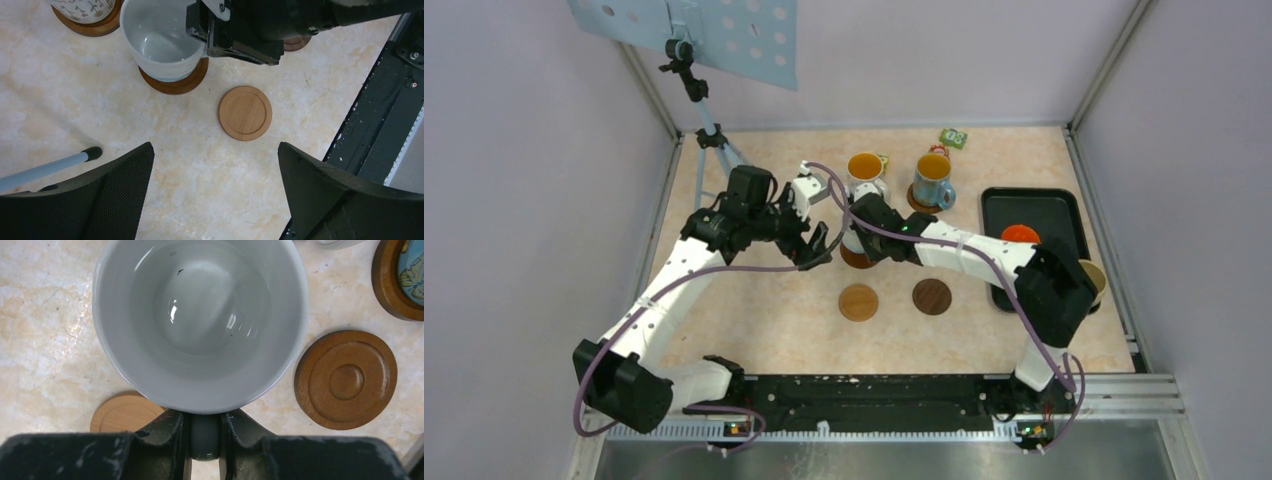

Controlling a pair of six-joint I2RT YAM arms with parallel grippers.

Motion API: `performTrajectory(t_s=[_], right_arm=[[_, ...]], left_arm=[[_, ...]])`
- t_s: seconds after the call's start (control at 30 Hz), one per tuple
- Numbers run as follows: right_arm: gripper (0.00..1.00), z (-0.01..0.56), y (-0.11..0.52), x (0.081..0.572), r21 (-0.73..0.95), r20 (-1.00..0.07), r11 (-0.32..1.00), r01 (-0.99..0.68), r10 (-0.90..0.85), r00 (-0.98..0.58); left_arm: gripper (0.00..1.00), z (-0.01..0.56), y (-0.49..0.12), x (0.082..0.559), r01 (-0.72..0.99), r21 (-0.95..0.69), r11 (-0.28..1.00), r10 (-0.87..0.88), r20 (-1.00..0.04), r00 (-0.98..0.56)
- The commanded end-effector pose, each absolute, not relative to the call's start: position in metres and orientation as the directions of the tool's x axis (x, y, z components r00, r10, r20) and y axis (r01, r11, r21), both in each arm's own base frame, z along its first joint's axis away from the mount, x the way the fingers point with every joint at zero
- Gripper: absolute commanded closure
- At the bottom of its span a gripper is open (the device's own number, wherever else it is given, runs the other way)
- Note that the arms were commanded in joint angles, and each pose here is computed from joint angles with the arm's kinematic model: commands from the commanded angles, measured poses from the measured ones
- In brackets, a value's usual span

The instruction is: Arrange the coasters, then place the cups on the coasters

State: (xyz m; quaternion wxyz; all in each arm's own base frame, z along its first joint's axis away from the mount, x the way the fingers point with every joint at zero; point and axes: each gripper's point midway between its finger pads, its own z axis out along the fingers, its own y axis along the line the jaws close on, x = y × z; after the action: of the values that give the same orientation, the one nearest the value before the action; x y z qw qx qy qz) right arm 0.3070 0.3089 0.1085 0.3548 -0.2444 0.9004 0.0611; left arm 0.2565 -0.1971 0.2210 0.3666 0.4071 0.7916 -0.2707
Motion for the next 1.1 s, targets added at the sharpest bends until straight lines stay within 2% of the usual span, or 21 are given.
performTrajectory(t_s=[0.0, 0.5, 1.07], right_arm=[[1.0, 0.152, 0.342, 0.334, -0.009, -0.796, 0.903, -0.43, -0.267, -0.543], [1.0, 0.119, 0.342, 0.326, -0.003, -0.734, 0.905, -0.425, -0.291, -0.613], [1.0, 0.103, 0.328, 0.32, -0.041, -0.711, 0.91, -0.412, -0.317, -0.628]], left_arm=[[0.01, 0.244, -0.198, 0.261, 0.847, -0.096, 0.523, 0.418, -0.838, -0.352], [0.01, 0.249, -0.197, 0.262, 0.848, -0.081, 0.524, 0.418, -0.843, -0.339], [0.01, 0.251, -0.195, 0.261, 0.852, -0.063, 0.519, 0.43, -0.843, -0.324]])
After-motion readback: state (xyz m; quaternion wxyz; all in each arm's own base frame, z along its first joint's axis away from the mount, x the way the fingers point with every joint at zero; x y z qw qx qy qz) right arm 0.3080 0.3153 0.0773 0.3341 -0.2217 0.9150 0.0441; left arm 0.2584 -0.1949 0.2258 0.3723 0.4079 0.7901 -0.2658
